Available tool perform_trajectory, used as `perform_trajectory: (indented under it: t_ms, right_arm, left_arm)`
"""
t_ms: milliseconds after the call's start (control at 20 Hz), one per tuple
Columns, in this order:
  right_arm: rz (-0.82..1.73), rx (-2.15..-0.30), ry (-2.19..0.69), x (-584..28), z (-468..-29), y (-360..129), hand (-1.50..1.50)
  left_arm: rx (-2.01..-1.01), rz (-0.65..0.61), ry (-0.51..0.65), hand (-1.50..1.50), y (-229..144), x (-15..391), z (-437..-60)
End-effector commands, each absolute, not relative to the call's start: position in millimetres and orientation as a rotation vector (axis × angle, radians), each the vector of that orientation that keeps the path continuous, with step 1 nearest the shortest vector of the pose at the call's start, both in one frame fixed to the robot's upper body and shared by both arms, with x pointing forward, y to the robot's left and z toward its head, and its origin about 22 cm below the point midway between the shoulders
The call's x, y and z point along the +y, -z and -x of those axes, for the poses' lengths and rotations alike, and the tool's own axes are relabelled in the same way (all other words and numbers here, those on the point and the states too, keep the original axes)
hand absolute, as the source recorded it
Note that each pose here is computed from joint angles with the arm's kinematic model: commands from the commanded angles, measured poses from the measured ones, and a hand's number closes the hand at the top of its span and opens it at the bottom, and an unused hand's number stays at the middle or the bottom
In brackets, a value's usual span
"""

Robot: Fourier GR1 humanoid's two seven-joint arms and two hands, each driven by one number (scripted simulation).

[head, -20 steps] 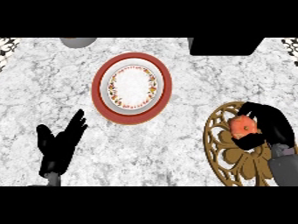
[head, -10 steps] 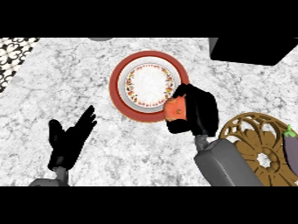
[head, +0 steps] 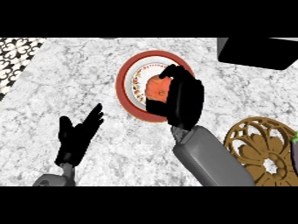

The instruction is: Pick the squash from the placemat and place it in the plate

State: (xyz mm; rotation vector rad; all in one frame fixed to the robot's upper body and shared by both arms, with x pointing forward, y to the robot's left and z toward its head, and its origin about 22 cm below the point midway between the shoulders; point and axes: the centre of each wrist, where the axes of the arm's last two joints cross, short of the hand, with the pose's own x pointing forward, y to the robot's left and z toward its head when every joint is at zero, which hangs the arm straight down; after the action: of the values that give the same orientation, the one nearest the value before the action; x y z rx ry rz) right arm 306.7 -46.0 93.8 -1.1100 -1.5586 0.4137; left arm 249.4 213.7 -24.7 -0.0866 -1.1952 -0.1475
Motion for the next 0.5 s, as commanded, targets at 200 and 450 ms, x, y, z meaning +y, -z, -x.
perform_trajectory:
  t_ms: [200,450]
  right_arm:
    - [1.123,-1.595,-0.068,-24.1,-314.9,-114.8,1.50]
    - [1.237,-1.563,-0.029,-29.4,-325.4,-95.5,1.50]
  left_arm:
    - [-1.208,0.084,0.150,0.00,21.9,211.8,-255.3]
    - [-1.181,0.094,0.119,0.00,27.5,205.2,-251.7]
